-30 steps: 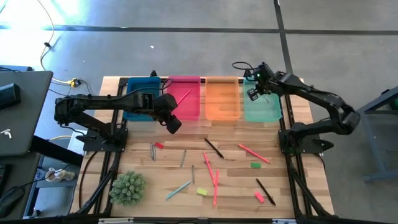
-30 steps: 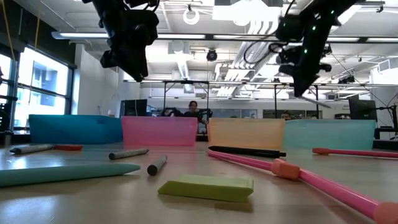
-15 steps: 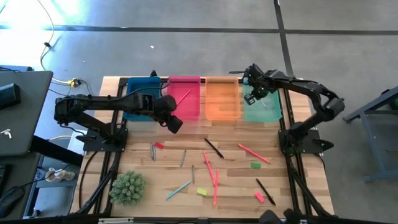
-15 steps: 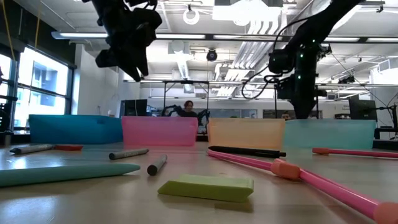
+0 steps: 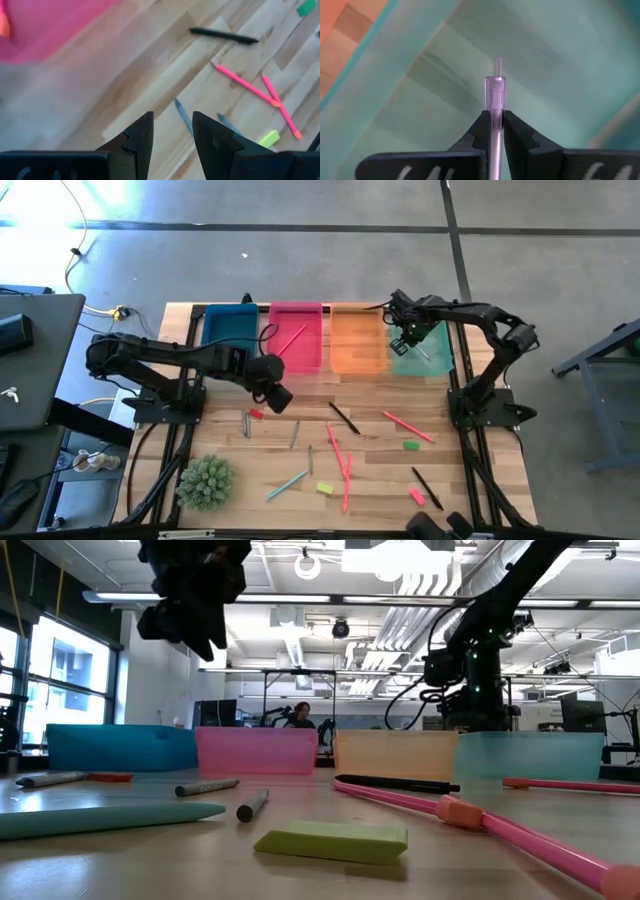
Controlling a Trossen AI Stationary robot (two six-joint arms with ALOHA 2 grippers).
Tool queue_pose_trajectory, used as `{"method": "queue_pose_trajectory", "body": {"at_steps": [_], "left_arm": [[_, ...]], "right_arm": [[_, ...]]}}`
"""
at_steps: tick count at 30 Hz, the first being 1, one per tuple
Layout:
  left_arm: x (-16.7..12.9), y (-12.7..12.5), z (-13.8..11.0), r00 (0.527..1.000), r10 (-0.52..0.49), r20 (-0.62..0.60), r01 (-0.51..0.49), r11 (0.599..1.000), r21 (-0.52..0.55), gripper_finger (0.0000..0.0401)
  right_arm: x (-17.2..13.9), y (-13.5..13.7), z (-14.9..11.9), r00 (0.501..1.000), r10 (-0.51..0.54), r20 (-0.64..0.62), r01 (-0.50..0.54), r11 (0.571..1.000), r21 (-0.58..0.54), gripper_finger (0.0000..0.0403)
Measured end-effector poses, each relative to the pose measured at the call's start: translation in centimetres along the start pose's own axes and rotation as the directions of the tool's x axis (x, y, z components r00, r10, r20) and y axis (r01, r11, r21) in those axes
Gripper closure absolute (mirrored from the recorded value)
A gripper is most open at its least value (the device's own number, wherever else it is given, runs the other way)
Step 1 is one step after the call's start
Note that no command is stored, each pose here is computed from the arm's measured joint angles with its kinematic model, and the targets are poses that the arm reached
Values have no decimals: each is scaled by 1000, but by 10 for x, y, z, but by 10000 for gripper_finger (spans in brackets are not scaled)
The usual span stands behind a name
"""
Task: Sort crayons/erasers/pens/pencils in bins
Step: Put the purple pen into the green bin
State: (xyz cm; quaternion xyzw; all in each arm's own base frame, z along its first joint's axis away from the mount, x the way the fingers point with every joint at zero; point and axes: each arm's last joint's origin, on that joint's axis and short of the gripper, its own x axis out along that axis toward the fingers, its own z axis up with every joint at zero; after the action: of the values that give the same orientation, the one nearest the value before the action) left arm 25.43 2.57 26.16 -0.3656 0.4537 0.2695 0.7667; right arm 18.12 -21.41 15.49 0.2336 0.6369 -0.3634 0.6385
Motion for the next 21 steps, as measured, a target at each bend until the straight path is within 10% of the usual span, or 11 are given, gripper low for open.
{"method": "queue_pose_trajectory", "body": {"at_steps": [21], "left_arm": [[-6,-11,-49,979,136,-153,-147,987,-65,275]], "right_arm": [[1,0,2,1000,-4,14,4,1000,-21,317]]}}
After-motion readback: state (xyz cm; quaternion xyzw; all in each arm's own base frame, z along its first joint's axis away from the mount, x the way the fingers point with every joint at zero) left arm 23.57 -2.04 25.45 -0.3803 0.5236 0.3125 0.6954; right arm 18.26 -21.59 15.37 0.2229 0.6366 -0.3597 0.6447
